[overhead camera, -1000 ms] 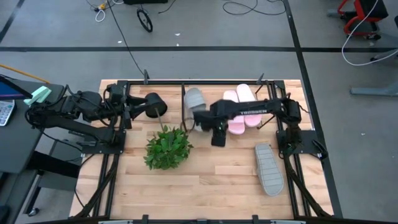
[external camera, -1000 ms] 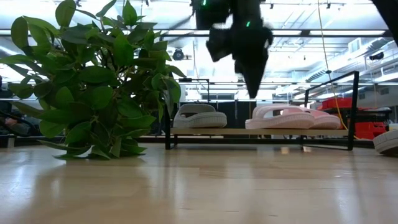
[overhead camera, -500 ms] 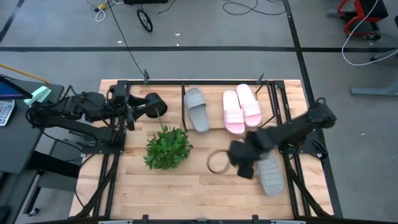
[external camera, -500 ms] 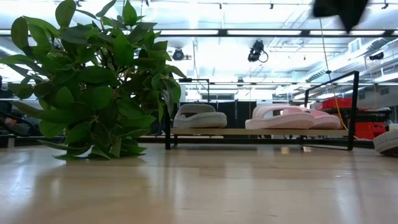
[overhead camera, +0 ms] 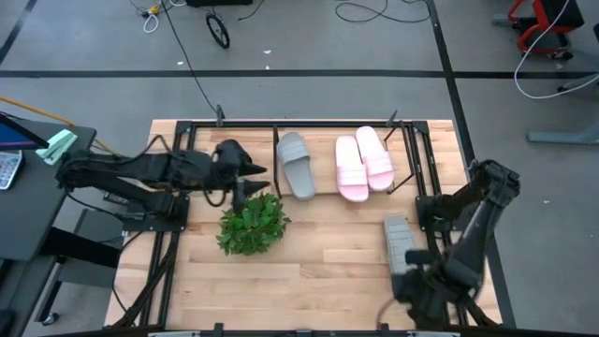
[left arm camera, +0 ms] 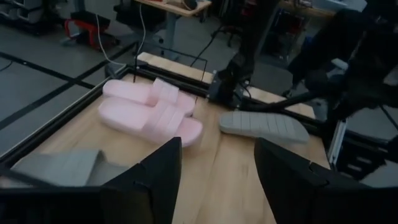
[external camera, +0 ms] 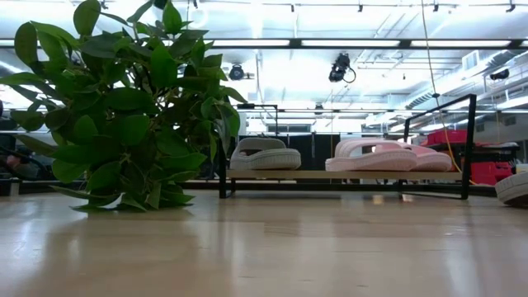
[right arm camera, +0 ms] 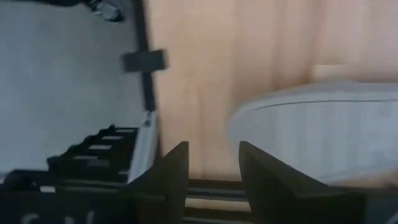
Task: Pick and place slides into the shelf
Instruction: Put the gray slide on the shelf
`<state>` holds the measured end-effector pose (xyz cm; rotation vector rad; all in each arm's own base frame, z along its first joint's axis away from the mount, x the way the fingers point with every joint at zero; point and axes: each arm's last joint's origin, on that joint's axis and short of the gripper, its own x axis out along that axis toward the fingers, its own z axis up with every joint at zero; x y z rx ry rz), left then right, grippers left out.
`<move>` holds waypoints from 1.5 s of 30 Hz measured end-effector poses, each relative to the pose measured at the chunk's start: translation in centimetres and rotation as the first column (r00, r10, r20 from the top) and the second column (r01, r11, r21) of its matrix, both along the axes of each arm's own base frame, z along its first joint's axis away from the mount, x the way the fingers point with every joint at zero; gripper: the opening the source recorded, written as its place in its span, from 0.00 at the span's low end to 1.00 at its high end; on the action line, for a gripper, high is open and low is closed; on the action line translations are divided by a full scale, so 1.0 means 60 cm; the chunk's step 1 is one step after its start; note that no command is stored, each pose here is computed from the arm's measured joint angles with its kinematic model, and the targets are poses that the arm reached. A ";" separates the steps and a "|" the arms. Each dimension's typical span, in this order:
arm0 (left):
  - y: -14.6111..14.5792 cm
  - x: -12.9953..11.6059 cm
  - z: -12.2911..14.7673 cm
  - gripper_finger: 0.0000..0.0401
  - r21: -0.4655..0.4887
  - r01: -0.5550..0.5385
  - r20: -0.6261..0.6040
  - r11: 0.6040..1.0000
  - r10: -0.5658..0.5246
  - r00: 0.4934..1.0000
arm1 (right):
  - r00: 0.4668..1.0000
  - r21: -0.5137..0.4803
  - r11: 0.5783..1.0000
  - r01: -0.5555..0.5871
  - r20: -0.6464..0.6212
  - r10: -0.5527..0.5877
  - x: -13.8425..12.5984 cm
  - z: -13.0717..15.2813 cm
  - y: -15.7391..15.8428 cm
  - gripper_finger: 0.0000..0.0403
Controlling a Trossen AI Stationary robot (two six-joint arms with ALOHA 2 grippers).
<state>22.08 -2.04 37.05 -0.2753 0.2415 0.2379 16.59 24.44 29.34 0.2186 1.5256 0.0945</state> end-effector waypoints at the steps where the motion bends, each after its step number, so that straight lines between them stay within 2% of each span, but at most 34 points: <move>1: -0.001 0.007 -0.002 0.52 -0.003 -0.001 0.003 1.000 0.001 1.000 | 1.000 0.009 1.000 -0.013 0.003 0.013 -0.007 -0.005 0.013 0.38; 4: -0.004 0.026 -0.008 0.51 -0.017 0.015 0.017 1.000 -0.015 1.000 | 0.999 0.023 0.999 -0.049 0.012 0.049 -0.023 -0.022 0.042 0.42; 8: -0.009 0.047 -0.012 0.50 -0.035 0.048 0.054 0.998 -0.046 0.997 | 0.994 -0.025 0.994 -0.110 -0.013 0.110 -0.037 -0.054 0.056 0.51; 16: -0.023 0.071 -0.021 0.49 -0.091 0.078 0.084 0.993 -0.070 0.994 | 0.975 -0.123 0.969 -0.216 -0.077 0.208 -0.048 -0.111 0.037 0.75; 22: -0.039 0.070 -0.023 0.47 -0.109 0.100 0.081 0.989 -0.091 0.993 | 0.974 -0.149 0.965 -0.216 -0.106 0.202 -0.054 -0.134 0.028 0.86; 31: -0.041 0.070 -0.024 0.44 -0.103 0.087 0.077 0.991 -0.079 0.994 | 0.972 -0.261 0.939 -0.221 -0.140 0.190 -0.074 -0.172 0.005 0.85; 40: -0.039 0.069 -0.023 0.43 -0.077 0.057 0.075 0.995 -0.052 0.996 | 0.968 -0.258 0.934 -0.246 -0.120 0.221 -0.077 -0.157 0.015 0.82; 45: -0.038 0.069 -0.023 0.43 -0.045 0.043 0.071 0.998 -0.040 0.997 | 0.955 -0.239 0.929 -0.282 -0.161 0.248 -0.091 -0.156 0.019 0.82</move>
